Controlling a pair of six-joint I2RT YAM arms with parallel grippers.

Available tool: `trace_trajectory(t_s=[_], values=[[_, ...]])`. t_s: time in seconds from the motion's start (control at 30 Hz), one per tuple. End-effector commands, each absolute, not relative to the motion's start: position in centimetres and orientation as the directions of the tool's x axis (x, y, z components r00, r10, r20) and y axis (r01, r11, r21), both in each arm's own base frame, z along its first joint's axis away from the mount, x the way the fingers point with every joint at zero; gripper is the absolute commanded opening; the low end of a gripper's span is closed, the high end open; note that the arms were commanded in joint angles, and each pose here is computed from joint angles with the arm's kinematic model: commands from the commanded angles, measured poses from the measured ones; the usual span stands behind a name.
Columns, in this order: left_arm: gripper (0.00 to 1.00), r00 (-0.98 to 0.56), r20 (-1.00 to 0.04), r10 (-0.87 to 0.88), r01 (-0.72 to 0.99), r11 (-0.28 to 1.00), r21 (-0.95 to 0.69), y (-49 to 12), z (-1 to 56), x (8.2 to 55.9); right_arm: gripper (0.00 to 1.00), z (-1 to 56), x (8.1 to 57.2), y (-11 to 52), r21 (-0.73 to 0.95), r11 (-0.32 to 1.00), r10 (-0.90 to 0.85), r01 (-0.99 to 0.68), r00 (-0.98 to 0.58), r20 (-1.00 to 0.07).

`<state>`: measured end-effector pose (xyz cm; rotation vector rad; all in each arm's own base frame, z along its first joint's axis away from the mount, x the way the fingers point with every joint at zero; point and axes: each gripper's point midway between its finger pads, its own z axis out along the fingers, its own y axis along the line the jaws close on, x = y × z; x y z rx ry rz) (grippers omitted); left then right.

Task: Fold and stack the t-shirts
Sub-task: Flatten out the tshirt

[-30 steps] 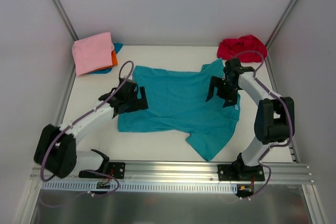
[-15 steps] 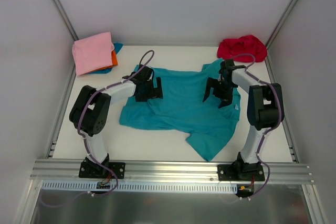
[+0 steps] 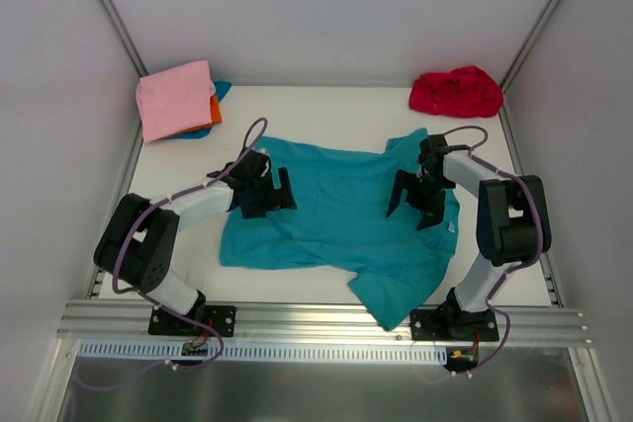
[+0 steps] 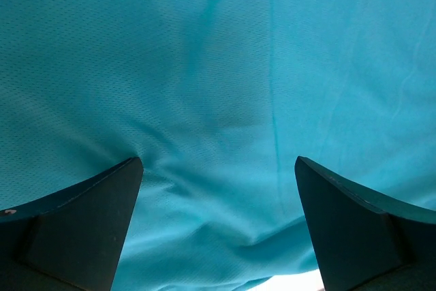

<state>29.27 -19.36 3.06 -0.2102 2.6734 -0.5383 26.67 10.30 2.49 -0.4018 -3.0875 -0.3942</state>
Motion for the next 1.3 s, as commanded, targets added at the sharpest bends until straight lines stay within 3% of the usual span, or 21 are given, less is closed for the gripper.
trace_trajectory(t_s=[0.0,0.27,0.5,0.63,0.87,1.03,1.27], values=[[0.99,-0.95,-0.209,-0.231,-0.155,0.933,-0.324,-16.8,1.0,23.0,1.0,2.7,25.1,9.7,0.227,0.937,0.264,0.265,-0.964,0.038],[0.99,-0.89,-0.382,-0.249,-0.106,0.928,-0.358,-15.6,6.9,23.8,0.99,5.5,26.1,9.4,0.241,0.941,0.263,0.239,-0.962,-0.071],[0.99,-0.714,-0.661,-0.231,0.059,0.921,-0.386,-16.1,17.2,29.1,1.0,15.5,34.0,6.5,0.232,0.953,0.274,0.194,-0.878,-0.392],[0.99,-0.682,-0.689,-0.246,0.088,0.907,-0.411,-16.5,19.2,30.8,0.99,18.0,39.2,4.3,0.257,0.937,0.33,0.235,-0.834,-0.443],[0.99,-0.693,-0.662,-0.284,0.176,0.824,-0.538,-18.1,20.5,27.6,0.99,13.0,48.4,2.4,0.345,0.883,0.437,0.319,-0.826,-0.355],[0.99,-0.677,-0.678,-0.287,0.226,0.796,-0.562,-17.7,21.5,25.0,0.98,8.5,51.4,3.6,0.434,0.845,0.449,0.312,-0.856,-0.258],[0.99,-0.636,-0.719,-0.28,0.274,0.789,-0.55,-16.6,21.6,22.8,0.98,7.4,54.5,4.6,0.532,0.8,0.464,0.278,-0.849,-0.253]])
